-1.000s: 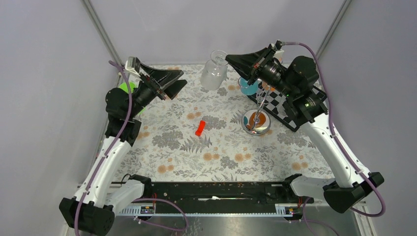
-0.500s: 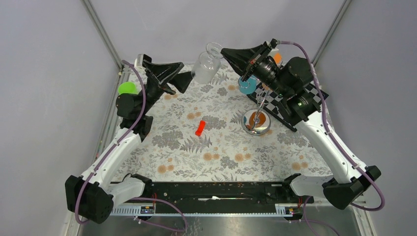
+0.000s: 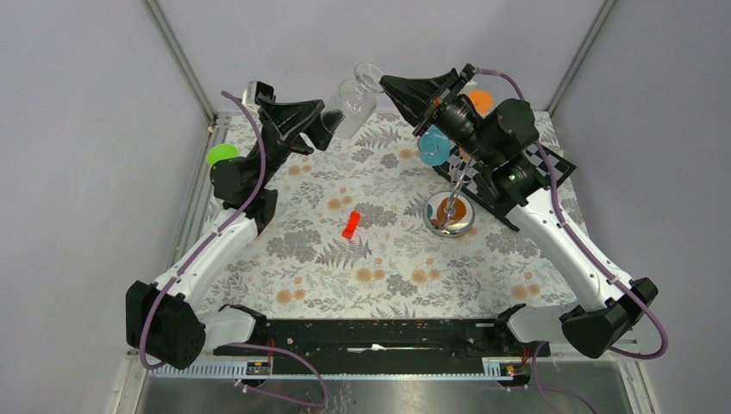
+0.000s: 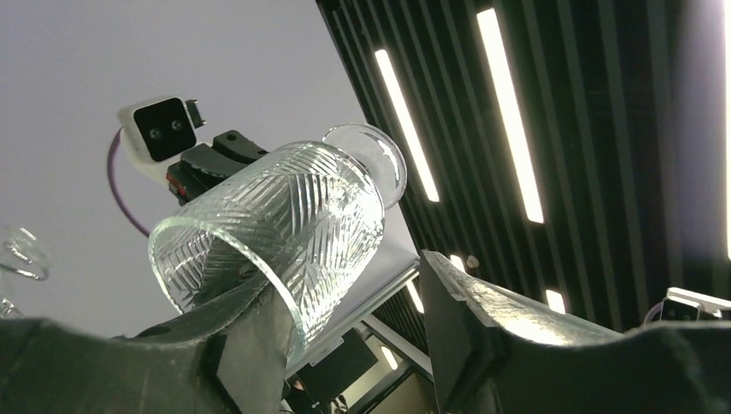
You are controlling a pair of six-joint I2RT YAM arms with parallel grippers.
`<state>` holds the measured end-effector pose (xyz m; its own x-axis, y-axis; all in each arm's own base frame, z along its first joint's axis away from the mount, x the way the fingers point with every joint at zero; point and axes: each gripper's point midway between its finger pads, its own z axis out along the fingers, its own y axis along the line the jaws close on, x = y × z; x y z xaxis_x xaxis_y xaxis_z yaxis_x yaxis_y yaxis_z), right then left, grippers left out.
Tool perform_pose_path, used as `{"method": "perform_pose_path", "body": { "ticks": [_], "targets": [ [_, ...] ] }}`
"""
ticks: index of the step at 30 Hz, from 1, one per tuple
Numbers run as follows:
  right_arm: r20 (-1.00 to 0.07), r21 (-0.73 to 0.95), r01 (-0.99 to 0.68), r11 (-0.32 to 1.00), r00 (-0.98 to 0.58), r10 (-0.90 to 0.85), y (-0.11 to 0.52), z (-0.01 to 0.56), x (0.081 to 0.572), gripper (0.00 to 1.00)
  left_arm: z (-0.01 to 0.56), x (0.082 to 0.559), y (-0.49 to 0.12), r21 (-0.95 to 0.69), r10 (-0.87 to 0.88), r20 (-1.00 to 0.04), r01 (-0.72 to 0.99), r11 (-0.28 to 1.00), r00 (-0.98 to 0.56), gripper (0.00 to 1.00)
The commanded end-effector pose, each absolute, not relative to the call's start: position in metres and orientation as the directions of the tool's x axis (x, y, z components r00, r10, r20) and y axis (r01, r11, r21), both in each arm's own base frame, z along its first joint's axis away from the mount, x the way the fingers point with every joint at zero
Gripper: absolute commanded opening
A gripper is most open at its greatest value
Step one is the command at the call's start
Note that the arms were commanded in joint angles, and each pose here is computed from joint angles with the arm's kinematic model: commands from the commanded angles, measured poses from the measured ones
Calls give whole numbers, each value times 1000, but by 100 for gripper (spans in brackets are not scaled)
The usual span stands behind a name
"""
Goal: Take the wine glass off the wine glass rack
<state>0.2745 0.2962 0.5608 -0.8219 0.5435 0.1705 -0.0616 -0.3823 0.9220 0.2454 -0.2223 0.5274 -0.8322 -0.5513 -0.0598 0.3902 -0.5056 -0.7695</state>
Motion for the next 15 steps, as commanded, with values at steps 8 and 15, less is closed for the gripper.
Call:
{"method": "perform_pose_path", "body": {
  "ticks": [8,15],
  "targets": [
    [148,853,-138,-504,-861,486,286,608,248,0,591,194,-200,-531,-540,-194,551,-644,-819,34],
    [137,840,-142,-524,-879,458,290,613,245,0,602,193,-190,-463,-540,-169,550,-695,-825,3]
  ]
}}
